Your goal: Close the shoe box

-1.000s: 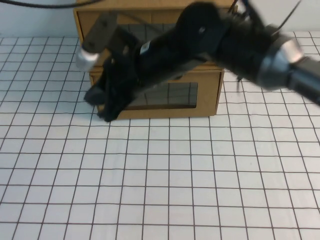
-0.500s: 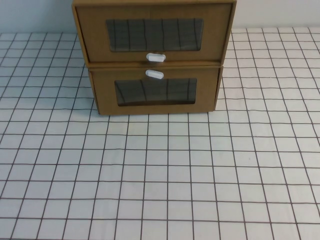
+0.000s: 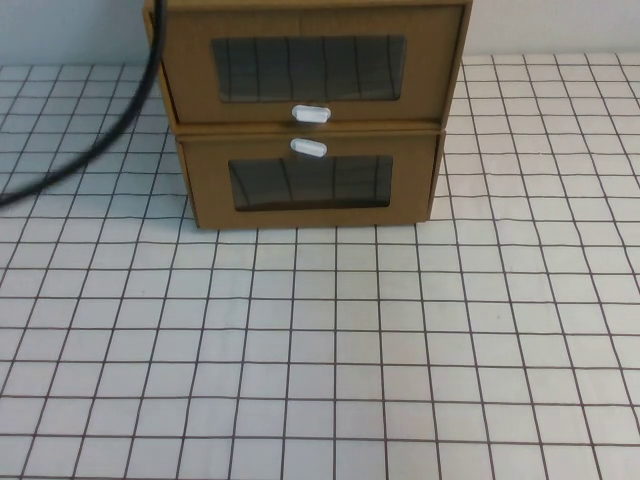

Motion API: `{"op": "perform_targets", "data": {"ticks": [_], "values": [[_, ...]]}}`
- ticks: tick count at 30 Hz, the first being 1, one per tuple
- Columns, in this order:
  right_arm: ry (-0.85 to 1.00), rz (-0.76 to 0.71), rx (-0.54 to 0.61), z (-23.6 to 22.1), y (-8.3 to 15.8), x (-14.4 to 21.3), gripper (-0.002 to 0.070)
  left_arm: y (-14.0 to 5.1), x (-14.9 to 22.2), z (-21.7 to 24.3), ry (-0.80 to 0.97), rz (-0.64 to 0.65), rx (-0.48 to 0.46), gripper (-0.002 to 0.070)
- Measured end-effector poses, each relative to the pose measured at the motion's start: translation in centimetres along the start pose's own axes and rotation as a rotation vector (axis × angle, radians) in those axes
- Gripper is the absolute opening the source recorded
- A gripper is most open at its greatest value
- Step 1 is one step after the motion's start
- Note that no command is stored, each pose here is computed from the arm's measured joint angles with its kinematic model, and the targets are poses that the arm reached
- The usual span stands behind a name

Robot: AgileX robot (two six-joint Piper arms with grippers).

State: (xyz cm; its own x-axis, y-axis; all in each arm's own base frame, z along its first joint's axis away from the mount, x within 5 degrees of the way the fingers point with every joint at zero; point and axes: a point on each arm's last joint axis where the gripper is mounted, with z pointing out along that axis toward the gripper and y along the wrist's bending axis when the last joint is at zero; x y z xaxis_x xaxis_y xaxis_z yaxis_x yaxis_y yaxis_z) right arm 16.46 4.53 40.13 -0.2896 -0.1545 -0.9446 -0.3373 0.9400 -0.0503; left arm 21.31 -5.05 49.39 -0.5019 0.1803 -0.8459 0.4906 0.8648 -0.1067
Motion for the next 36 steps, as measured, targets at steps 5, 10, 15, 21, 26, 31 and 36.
{"op": "perform_targets", "data": {"ticks": [5,10,15,21,26,31,36], "values": [[-0.014,0.02,0.007,-2.7,0.9,6.7,-0.0013,-1.2,6.7,-1.0,-0.017,-0.029,-0.047,-0.0006],[-0.049,0.019,0.013,-4.6,1.4,10.8,-0.0013,-2.5,13.5,-2.5,-0.147,-0.029,-0.127,-0.0006],[-0.095,0.014,0.017,-6.0,1.8,13.5,-0.0013,-3.7,19.4,-3.6,-0.259,-0.014,-0.176,-0.0006],[-0.121,0.003,0.022,-6.5,2.1,16.0,-0.0013,-5.2,24.5,-6.0,-0.422,0.088,-0.255,-0.0006],[-0.119,-0.019,0.038,-6.3,2.0,16.6,-0.0013,-5.3,26.3,-6.7,-0.473,0.163,-0.332,-0.0006],[-0.121,-0.019,0.038,-6.3,2.0,16.5,-0.0013,-5.2,26.4,-6.7,-0.465,0.183,-0.356,-0.0006],[-0.121,-0.019,0.038,-6.4,2.0,16.6,-0.0013,-5.1,26.5,-6.7,-0.464,0.185,-0.359,-0.0006]]}}
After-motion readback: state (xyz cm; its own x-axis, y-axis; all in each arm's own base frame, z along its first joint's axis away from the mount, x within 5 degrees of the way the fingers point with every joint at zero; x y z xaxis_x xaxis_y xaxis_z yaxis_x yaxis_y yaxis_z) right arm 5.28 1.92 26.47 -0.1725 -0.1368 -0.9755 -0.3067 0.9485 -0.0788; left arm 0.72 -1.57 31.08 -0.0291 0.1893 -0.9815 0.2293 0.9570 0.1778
